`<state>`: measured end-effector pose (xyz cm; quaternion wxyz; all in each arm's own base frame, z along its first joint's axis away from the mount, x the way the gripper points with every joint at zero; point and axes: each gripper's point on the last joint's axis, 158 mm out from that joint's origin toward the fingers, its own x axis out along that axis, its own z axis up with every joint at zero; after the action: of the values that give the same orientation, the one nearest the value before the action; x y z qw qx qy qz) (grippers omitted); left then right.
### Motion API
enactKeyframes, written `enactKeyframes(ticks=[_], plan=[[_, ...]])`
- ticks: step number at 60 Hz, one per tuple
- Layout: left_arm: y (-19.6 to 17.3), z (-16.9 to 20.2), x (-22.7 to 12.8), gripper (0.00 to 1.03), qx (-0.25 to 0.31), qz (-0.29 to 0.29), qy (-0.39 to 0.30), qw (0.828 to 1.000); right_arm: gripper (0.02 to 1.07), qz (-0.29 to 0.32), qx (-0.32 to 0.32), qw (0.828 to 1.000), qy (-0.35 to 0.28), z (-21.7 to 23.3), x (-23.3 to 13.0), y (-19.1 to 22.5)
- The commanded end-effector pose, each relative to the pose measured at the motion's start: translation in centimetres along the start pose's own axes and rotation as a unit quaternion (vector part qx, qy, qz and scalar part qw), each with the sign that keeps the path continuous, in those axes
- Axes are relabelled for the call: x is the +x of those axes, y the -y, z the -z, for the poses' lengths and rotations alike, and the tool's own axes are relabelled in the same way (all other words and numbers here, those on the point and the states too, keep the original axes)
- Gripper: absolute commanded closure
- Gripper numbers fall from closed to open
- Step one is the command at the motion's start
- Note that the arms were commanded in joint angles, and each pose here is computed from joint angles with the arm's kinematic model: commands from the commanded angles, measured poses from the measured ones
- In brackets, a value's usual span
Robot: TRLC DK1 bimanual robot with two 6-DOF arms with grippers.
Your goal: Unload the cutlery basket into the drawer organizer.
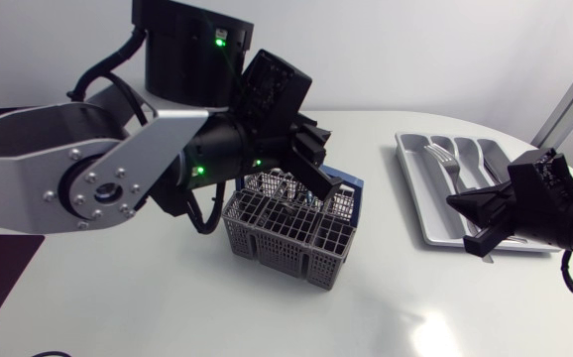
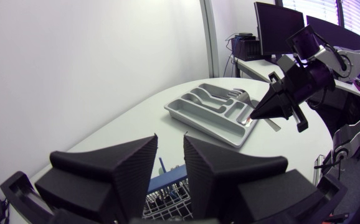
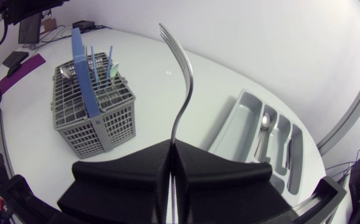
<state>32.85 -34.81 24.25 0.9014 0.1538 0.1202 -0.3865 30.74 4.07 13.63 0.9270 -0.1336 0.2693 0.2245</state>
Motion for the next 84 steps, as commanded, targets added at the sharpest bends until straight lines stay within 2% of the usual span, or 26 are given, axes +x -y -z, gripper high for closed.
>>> enactKeyframes(ticks=[1, 11, 28, 57, 69, 84], plan=[[-0.4, -0.5, -0.8, 0.51, -0.003, 0.0, 0.007, 1.0, 1.01, 0.012, 0.003, 1.0, -0.002, -0.2, 0.3, 1.9], [-0.5, -0.1, -1.1, 0.42, 0.0, 0.0, 0.0, 1.0, 1.01, 0.034, 0.04, 0.998, -0.015, 0.4, 1.1, 6.0], [-1.0, 0.7, -1.5, 0.35, 0.001, 0.002, -0.015, 1.0, 1.01, 0.063, 0.089, 0.994, -0.033, 1.1, 2.9, 13.3], [-0.8, 1.5, -2.4, 0.33, 0.009, 0.004, -0.021, 1.0, 1.01, 0.065, 0.136, 0.987, -0.048, 2.3, 6.6, 20.8], [-0.4, 2.2, -2.7, 0.31, 0.015, 0.008, -0.025, 1.0, 1.01, 0.042, 0.188, 0.98, -0.051, 3.2, 8.3, 24.8], [0.5, 2.4, -2.8, 0.31, 0.019, 0.017, -0.027, 0.999, 1.01, 0.009, 0.239, 0.97, -0.041, 3.3, 10.9, 26.7]])
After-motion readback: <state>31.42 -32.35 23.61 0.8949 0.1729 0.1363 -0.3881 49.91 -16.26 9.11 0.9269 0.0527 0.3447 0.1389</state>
